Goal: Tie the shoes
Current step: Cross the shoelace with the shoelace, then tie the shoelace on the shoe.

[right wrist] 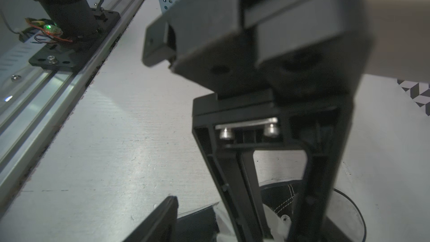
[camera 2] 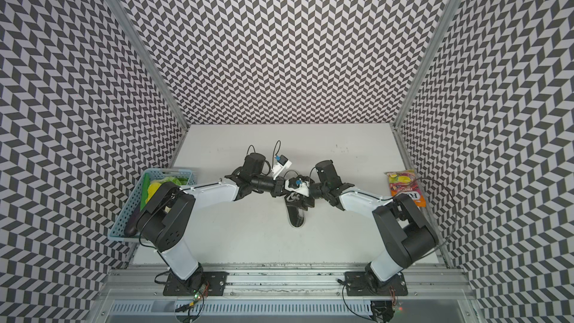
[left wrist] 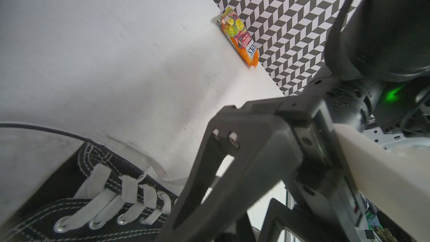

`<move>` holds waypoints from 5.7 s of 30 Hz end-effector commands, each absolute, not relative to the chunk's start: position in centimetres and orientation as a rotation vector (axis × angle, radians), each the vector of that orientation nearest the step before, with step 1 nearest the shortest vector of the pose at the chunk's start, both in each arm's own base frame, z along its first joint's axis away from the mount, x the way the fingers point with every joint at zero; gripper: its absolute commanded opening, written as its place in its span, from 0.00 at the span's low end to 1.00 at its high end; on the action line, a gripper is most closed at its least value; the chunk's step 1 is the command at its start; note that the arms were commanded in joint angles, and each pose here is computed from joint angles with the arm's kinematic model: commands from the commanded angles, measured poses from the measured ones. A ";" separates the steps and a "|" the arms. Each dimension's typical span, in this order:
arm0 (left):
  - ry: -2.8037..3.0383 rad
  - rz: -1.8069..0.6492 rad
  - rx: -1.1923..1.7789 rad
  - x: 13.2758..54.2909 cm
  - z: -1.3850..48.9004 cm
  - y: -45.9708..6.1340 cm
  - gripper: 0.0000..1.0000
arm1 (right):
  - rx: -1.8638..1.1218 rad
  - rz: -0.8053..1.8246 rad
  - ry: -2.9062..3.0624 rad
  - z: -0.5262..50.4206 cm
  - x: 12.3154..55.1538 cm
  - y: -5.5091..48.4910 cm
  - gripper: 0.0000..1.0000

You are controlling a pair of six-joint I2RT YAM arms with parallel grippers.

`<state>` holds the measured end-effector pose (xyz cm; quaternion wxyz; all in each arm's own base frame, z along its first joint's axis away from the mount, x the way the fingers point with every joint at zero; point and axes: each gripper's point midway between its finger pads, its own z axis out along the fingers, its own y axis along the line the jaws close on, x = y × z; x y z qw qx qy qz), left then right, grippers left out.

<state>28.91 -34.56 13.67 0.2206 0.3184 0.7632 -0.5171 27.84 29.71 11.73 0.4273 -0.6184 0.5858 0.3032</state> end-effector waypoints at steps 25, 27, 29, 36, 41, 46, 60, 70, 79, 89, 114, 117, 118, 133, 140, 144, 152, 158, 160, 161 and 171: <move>2.052 -1.440 0.875 30.3 15.4 -34.1 0.05 | -1.619 0.652 1.501 11.1 29.3 29.7 0.50; 2.051 -1.440 0.876 30.3 15.4 -34.1 0.05 | -1.615 0.647 1.491 11.4 29.3 29.7 0.44; 2.052 -1.432 0.872 30.4 15.4 -34.0 0.05 | -1.617 0.642 1.495 11.4 29.4 29.7 0.37; 2.035 -1.409 0.847 31.0 15.9 -33.9 0.05 | -1.618 0.574 1.529 10.8 30.0 29.1 0.30; 2.036 -1.421 0.854 30.8 15.9 -33.9 0.05 | -1.612 0.555 1.536 10.8 30.3 29.0 0.33; 2.035 -1.412 0.849 30.9 15.9 -33.8 0.05 | -1.593 0.517 1.556 10.8 31.0 28.8 0.19; 2.012 -1.156 0.738 32.8 16.1 -30.6 0.66 | -1.486 0.624 1.712 11.9 31.1 29.0 0.00; 1.815 -0.858 0.782 30.7 17.9 -26.7 0.50 | -1.254 0.799 1.942 11.7 30.6 29.0 0.00; 1.753 -0.781 1.028 27.1 15.6 -31.4 0.23 | -1.101 0.902 2.177 9.7 31.4 28.8 0.00; 1.753 -0.694 1.130 28.2 12.8 -34.2 0.15 | -1.018 0.977 2.273 8.9 31.7 27.6 0.00; 1.881 -0.525 1.252 30.3 6.9 -34.2 0.27 | -0.978 1.053 2.297 8.9 32.1 26.7 0.00; 1.891 -0.518 1.258 30.5 6.7 -34.2 0.25 | -0.976 1.058 2.298 8.8 32.1 26.7 0.00; 1.895 -0.517 1.265 30.5 6.5 -34.3 0.25 | -0.976 1.058 2.297 8.8 32.0 26.7 0.00; 1.921 -0.667 1.107 30.5 9.5 -34.3 0.00 | -0.860 1.099 2.245 10.7 32.2 25.6 0.51; 1.940 -0.845 1.005 30.1 11.7 -34.3 0.00 | -0.772 1.116 2.237 10.4 31.3 23.7 0.56; 1.969 -0.962 0.967 29.5 12.6 -34.2 0.00 | -0.746 1.095 2.260 9.4 31.4 23.2 0.50; 1.993 -1.060 0.943 28.9 14.2 -34.3 0.00 | -0.719 1.049 2.274 7.8 32.4 23.0 0.40; 2.013 -1.069 0.952 28.7 14.3 -34.3 0.00 | -0.726 1.029 2.284 6.7 33.4 23.1 0.37; 2.014 -1.077 0.950 28.7 14.5 -34.3 0.00 | -0.723 1.025 2.280 6.5 33.7 23.2 0.33; 2.013 -1.081 0.950 28.6 14.6 -34.3 0.00 | -0.720 1.019 2.279 6.4 33.8 23.2 0.32; 2.095 -1.105 0.902 27.7 14.7 -32.9 0.00 | -0.622 0.916 2.299 6.5 35.8 22.3 0.00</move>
